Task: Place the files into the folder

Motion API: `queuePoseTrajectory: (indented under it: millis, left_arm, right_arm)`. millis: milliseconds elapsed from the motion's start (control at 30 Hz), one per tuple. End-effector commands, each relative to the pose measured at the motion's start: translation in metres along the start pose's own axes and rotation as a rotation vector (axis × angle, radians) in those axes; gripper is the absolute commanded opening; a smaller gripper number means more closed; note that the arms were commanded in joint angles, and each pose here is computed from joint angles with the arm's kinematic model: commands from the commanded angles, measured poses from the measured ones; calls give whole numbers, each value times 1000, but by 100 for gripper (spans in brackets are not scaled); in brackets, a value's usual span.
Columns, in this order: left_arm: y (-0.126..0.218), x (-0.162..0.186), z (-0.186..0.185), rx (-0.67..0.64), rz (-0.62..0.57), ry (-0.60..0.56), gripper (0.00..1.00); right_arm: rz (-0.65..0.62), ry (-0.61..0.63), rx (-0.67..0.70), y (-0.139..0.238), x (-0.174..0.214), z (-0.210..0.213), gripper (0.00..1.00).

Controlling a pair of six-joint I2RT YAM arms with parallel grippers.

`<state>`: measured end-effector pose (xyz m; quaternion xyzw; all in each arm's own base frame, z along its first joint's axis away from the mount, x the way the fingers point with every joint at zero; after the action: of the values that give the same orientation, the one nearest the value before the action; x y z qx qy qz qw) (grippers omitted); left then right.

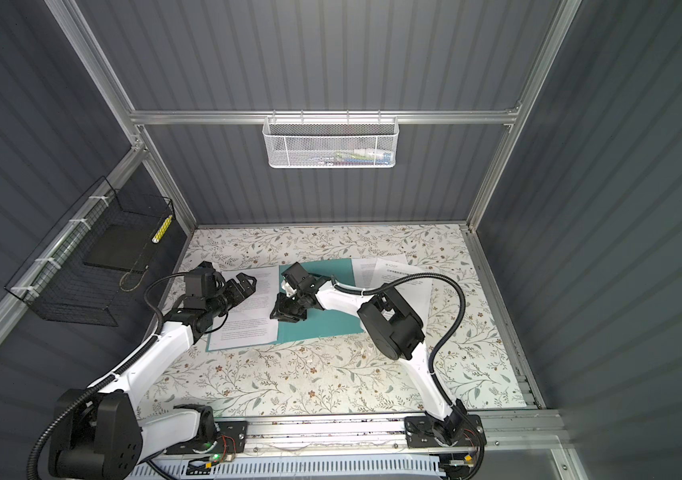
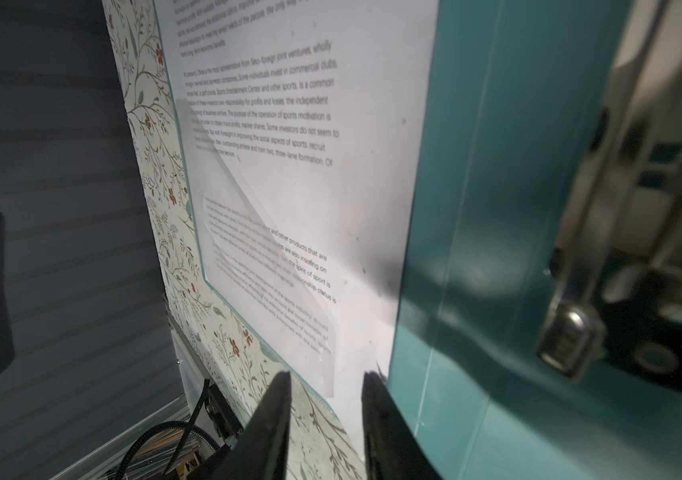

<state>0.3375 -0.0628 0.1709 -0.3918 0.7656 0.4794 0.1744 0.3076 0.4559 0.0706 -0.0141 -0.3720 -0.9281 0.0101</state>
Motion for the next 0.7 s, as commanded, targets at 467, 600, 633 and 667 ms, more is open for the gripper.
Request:
queuePoseTrajectory:
  millis: [467, 600, 633, 667]
  left_arm:
    - [-1, 17, 16, -40, 29, -7, 98]
    - [-5, 21, 18, -41, 39, -1, 98]
    - [-5, 22, 19, -41, 40, 2, 98]
    - [-5, 23, 20, -41, 42, 2, 98]
  right_arm:
    - [83, -137, -8, -23, 3, -30, 34]
    - [101, -134, -30, -29, 3, -26, 34]
    - [112, -137, -33, -31, 5, -26, 34]
    - [118, -137, -38, -33, 5, -25, 34]
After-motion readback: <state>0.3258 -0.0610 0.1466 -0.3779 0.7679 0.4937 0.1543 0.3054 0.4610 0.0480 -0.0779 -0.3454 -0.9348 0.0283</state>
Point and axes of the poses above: each gripper's point midway between its finger pads, its own y axis back along the fingers, its own z axis along the line the jaws close on, x = y × z, the point moved 3 cm from there along y, back along the fingers, and after that the axes turned 8 degrees about -y, right-handed, at the moved point
